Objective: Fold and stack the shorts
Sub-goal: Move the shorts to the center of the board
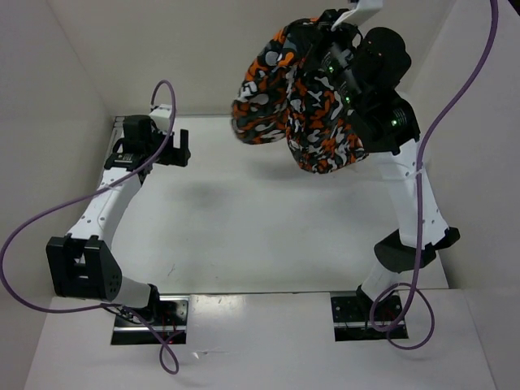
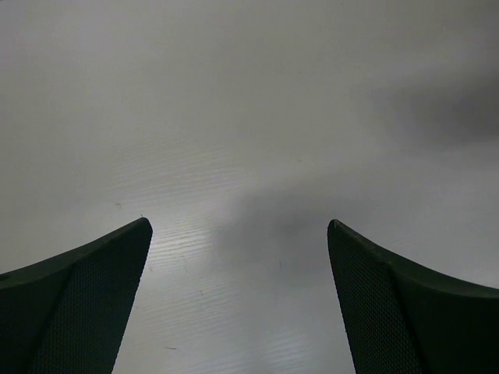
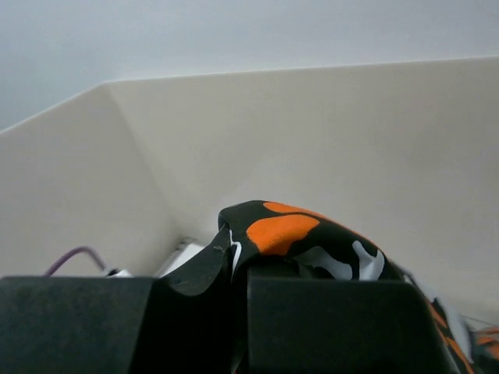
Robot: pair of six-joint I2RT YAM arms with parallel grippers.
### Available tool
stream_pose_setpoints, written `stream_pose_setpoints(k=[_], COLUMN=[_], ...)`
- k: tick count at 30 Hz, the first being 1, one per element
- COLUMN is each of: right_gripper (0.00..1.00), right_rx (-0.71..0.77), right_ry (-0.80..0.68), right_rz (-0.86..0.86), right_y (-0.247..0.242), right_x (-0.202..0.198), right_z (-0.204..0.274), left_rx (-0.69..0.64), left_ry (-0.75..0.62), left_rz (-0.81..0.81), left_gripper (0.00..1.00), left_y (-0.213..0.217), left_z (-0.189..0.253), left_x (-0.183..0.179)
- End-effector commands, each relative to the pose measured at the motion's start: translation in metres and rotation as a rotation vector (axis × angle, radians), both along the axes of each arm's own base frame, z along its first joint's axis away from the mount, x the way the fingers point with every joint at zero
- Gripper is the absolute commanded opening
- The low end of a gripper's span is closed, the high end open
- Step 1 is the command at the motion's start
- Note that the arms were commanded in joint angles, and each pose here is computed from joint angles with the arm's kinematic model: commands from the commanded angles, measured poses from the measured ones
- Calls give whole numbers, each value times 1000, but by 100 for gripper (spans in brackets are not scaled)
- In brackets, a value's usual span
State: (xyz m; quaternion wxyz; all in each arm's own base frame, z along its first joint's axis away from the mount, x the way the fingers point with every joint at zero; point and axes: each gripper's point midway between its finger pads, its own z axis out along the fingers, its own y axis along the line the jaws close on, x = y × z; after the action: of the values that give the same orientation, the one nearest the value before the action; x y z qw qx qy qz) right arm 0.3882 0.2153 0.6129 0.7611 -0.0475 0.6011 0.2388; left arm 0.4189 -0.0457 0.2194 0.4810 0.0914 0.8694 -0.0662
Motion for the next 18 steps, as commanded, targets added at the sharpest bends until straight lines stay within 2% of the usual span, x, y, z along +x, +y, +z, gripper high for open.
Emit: stream_pose_setpoints(k=[1,3,6,10,11,12,13,14,15,16,17,18], right_gripper=[0,0,0,1,9,24,36,58,64,68,76,93], right_rx=[49,67,107,230,249,231,230,231,184,199,196,184], right_ry=[-96,-86,41,341,390,513,559,618,811,788,826,853], right_rz=[171,179,114,91,56,16,-2,-28,-69,-56,-54,-68], right_y=[14,14,12,6,-6,-5,-8,-22,-24,-30,-34,-40], right_x=[-42,-43,-8,68,88,120,137,157,180,190,193,193], right_z=[35,33,-8,-109,-130,-185,-205,-230,-311,-294,-305,-312], left_rx=[23,23,20,28,41,45,50,57,65,67,69,64], left_ry=[-86,-95,-85,-96,-87,-96,-75,-54,-62,-28,9,23], left_rz=[68,79,95,110,131,140,147,165,180,179,178,168], left_gripper=[100,100,100,100,100,100,100,100,100,100,100,100], left_y=[21,25,34,37,42,43,45,52,55,55,55,53], left_z=[27,30,26,28,24,26,18,13,20,10,5,5], left_x=[15,14,13,15,16,22,28,30,38,43,42,42])
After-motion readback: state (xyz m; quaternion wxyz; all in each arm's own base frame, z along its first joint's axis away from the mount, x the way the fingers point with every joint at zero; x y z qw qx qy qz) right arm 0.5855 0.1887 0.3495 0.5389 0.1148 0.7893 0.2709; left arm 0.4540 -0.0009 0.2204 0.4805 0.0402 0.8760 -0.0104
